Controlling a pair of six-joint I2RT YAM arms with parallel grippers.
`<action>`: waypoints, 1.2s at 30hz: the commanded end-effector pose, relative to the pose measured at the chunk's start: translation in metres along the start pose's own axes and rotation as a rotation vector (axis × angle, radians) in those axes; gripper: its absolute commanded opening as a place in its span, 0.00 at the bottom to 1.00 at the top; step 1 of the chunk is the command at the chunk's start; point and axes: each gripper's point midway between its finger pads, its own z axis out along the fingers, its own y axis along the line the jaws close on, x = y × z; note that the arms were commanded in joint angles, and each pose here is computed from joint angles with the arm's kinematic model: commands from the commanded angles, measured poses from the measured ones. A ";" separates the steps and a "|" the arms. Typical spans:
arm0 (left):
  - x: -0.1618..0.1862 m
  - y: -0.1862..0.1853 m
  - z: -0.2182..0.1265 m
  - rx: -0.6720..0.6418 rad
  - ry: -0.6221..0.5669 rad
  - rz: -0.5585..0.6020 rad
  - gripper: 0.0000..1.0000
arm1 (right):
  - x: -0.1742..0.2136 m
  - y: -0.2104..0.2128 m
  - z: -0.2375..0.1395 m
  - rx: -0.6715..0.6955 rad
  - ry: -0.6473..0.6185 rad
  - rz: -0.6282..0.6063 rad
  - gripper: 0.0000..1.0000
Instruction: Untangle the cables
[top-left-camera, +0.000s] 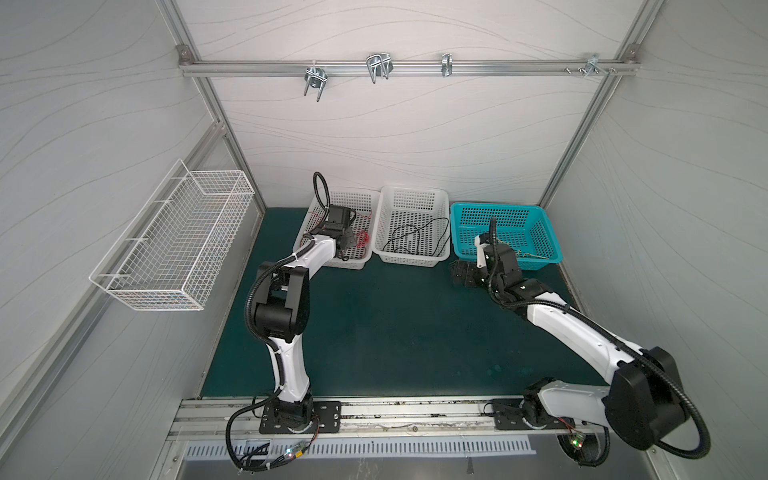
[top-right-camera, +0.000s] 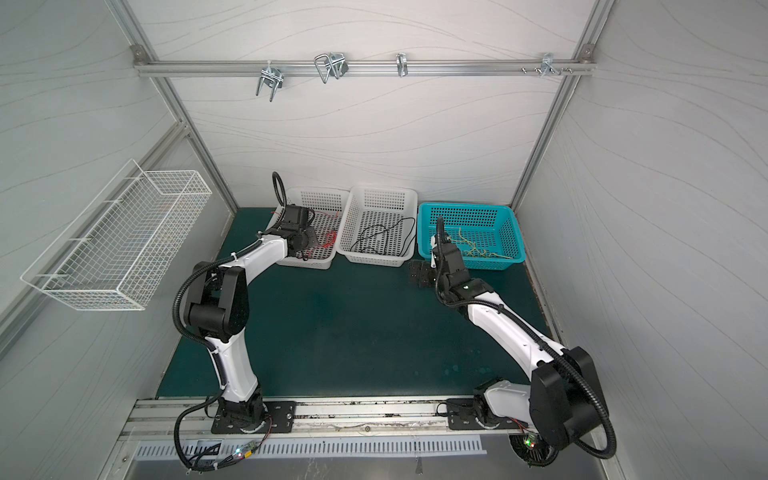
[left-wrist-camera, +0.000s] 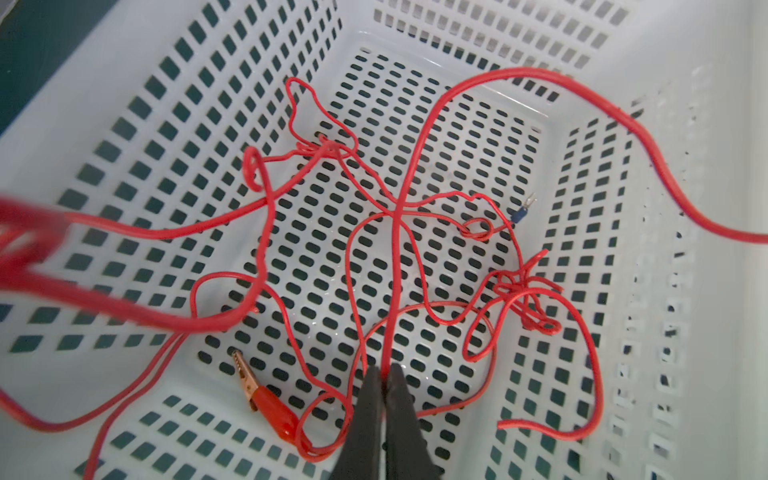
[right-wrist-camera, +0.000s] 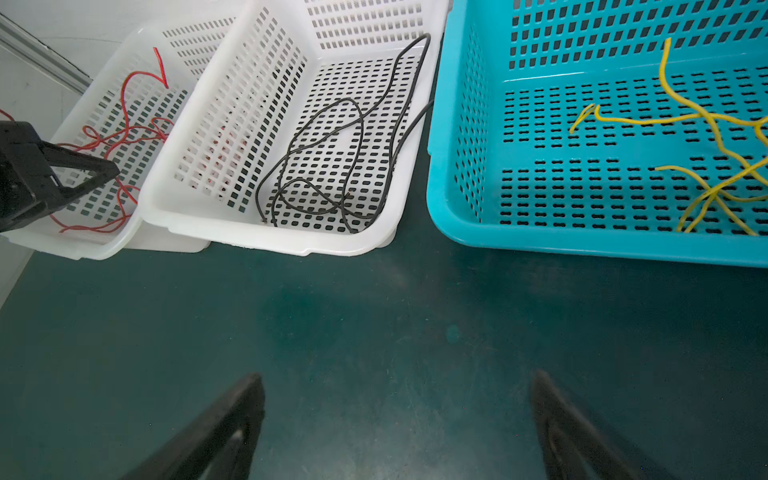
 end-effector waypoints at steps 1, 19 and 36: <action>-0.007 0.016 -0.005 -0.018 -0.011 -0.100 0.00 | -0.003 -0.001 -0.003 0.001 -0.014 -0.004 0.99; -0.006 -0.004 -0.019 0.118 0.011 -0.033 0.61 | -0.006 -0.006 -0.007 0.019 -0.031 -0.005 0.99; 0.003 -0.032 -0.069 0.343 -0.013 0.127 0.67 | -0.010 -0.023 -0.018 0.078 -0.052 -0.017 0.99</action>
